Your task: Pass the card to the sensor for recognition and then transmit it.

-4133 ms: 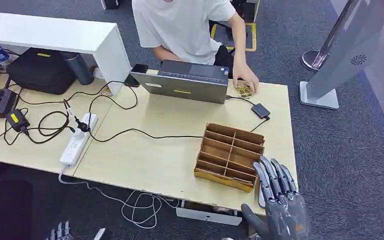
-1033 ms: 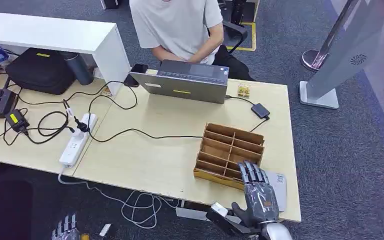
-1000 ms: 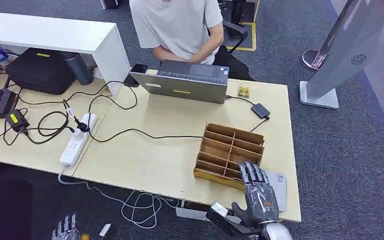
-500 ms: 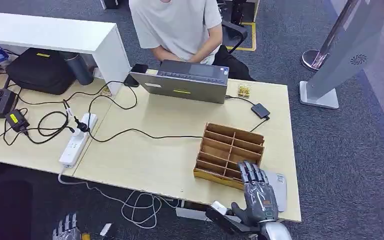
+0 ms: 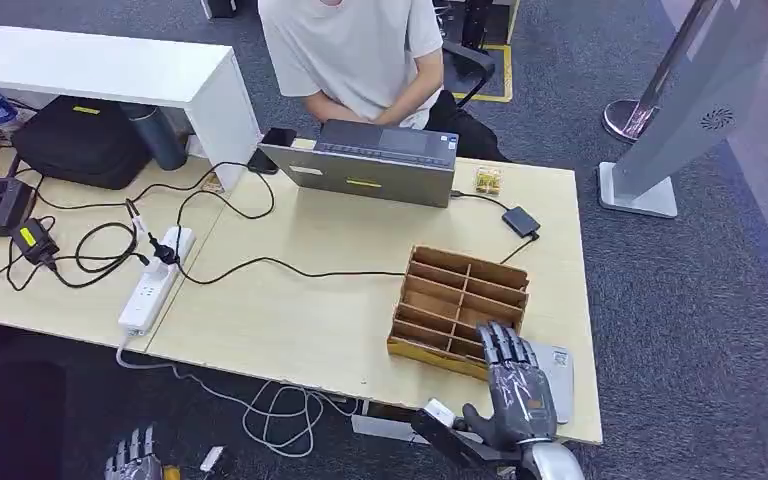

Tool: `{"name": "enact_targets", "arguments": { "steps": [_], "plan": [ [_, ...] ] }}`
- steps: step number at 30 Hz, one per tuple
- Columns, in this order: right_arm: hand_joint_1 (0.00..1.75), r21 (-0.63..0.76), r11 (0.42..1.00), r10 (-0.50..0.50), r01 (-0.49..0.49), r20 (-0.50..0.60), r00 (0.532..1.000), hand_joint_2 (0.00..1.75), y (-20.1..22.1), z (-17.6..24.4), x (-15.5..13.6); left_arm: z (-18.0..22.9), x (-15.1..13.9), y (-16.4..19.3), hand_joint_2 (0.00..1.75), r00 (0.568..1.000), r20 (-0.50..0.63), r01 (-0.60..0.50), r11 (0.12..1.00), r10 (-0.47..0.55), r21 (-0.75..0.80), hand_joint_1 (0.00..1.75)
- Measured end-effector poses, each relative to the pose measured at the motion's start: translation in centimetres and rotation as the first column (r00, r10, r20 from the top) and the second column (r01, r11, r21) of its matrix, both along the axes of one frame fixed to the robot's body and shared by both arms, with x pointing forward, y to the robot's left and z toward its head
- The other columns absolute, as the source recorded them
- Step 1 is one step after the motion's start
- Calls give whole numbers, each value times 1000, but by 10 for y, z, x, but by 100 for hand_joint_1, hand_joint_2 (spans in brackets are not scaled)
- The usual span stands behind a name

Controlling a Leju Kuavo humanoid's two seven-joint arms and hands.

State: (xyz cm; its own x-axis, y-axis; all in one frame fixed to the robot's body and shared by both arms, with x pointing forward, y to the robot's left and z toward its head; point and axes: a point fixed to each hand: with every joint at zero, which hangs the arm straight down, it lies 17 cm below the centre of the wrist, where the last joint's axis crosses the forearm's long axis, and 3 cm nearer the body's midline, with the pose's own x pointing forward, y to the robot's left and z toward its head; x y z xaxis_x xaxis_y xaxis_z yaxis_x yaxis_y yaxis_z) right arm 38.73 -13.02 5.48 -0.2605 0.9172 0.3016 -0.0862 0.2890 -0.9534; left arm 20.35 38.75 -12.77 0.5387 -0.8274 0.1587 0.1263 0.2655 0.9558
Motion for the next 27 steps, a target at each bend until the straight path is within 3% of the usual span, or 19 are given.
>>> {"name": "enact_targets", "arguments": {
  "steps": [27],
  "plan": [
    [0,58,998,-13,13,-1,1000,175,7,3,5,2,1,3,175,1000,1,-6,1000,6,10,0]
  ]
}}
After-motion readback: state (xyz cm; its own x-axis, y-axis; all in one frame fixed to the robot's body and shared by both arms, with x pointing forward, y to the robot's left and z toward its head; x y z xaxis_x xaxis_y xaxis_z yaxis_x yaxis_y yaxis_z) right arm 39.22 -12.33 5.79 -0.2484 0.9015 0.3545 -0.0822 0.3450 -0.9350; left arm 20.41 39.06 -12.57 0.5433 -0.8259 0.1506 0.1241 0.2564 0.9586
